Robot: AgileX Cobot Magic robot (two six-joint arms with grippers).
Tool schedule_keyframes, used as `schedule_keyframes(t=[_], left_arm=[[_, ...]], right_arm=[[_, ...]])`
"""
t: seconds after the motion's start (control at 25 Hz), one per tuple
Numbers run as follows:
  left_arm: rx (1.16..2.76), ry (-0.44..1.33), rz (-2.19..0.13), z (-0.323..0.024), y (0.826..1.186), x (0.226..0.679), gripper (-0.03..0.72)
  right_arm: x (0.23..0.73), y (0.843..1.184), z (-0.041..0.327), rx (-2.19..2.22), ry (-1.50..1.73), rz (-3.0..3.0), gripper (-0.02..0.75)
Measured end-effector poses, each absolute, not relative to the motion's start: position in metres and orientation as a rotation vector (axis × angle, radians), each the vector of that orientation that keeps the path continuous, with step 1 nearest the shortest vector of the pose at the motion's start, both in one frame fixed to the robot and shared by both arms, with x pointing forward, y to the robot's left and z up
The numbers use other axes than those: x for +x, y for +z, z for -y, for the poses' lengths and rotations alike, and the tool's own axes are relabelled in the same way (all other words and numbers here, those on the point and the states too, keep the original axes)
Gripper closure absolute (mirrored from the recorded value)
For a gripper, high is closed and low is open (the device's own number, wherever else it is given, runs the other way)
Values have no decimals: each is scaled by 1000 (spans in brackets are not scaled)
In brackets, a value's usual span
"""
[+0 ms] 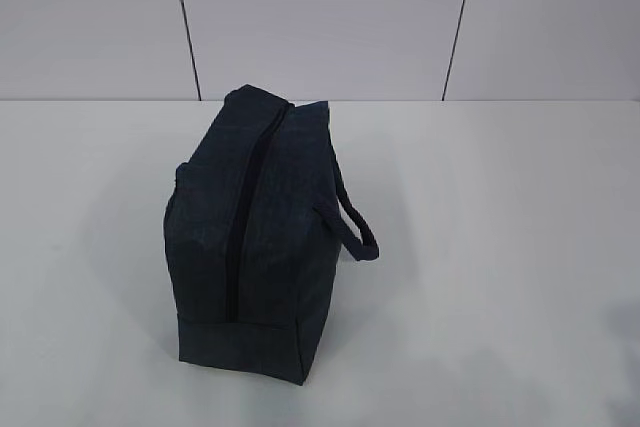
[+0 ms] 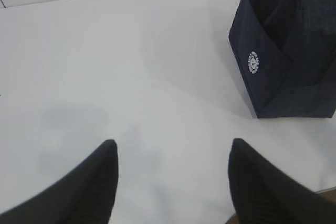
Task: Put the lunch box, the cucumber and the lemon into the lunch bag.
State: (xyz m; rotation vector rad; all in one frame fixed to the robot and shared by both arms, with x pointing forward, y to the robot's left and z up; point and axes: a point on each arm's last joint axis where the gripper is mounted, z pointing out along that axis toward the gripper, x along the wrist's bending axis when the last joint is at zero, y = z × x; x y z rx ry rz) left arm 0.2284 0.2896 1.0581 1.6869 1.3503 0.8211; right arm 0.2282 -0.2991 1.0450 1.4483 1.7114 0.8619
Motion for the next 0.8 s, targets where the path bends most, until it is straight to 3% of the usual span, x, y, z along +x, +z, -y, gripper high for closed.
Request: schedule_keyframes(t=[0.8], left_arm=[[1687, 821, -1350, -290, 1058, 228, 222]], right_arm=[[228, 1045, 299, 1448, 856, -1710, 303]])
